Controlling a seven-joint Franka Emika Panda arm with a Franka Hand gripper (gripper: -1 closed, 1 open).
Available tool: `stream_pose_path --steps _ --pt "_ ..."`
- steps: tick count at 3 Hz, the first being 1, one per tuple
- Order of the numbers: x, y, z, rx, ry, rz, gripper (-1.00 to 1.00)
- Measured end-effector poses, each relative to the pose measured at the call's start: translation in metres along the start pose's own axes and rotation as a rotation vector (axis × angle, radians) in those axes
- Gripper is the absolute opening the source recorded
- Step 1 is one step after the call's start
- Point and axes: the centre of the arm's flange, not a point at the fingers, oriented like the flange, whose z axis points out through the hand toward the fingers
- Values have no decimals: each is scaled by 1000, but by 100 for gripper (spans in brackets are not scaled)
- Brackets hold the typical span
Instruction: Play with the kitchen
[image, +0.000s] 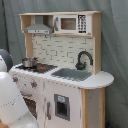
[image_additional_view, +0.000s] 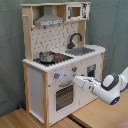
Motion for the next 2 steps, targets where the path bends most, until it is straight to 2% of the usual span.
stream_pose_path --steps 1,2 --pt "-5 -10 19 27 7 64 100" --pt "-6 -11 43 33 35 104 100"
